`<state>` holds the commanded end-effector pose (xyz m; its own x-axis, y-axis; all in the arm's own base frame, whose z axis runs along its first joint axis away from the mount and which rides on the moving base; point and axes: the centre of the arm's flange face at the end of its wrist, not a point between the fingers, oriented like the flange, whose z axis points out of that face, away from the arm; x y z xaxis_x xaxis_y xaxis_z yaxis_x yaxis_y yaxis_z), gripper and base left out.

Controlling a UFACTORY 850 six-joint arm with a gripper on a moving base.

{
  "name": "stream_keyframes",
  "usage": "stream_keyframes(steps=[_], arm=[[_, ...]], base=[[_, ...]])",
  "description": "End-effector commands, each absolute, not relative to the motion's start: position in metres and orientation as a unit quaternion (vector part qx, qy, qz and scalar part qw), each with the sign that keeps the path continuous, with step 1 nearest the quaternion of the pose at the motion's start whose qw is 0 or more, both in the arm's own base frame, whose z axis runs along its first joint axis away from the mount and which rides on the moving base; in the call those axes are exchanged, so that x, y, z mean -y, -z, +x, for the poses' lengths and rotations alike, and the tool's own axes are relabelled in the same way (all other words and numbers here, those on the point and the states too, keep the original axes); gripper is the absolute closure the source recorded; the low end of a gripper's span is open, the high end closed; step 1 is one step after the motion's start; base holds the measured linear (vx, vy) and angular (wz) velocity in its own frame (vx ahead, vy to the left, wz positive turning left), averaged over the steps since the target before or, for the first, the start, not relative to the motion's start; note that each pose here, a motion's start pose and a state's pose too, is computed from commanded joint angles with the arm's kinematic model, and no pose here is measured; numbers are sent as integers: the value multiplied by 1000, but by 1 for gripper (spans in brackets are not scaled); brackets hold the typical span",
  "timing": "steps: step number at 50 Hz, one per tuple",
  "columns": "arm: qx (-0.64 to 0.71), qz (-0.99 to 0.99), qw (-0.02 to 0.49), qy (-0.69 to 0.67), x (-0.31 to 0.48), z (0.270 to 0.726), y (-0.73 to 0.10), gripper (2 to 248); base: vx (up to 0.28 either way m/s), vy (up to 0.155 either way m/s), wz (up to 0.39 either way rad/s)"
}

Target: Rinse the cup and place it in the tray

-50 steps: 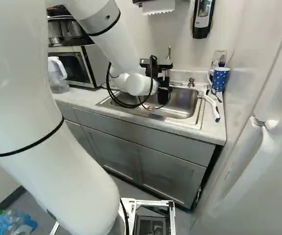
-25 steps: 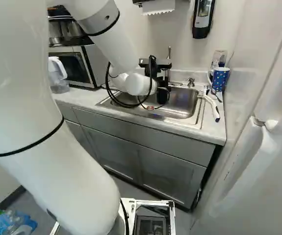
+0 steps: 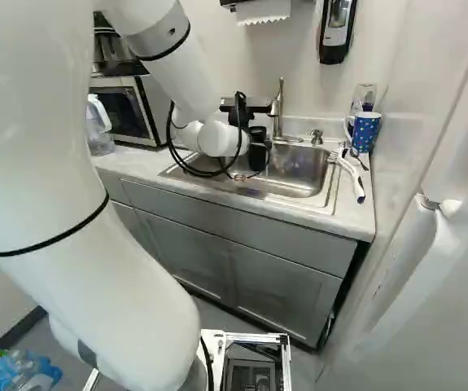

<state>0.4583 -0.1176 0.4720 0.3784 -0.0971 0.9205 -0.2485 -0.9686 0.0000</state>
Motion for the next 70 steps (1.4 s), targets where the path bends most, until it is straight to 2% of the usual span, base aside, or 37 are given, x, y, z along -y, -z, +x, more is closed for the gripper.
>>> stream_keyframes(steps=[38,70], arm=[[55,829,37,-556,65,486,-477,124],[43,811,31,-582,53,501,-510,124]], base=[[0,0,0],[0,0,0]])
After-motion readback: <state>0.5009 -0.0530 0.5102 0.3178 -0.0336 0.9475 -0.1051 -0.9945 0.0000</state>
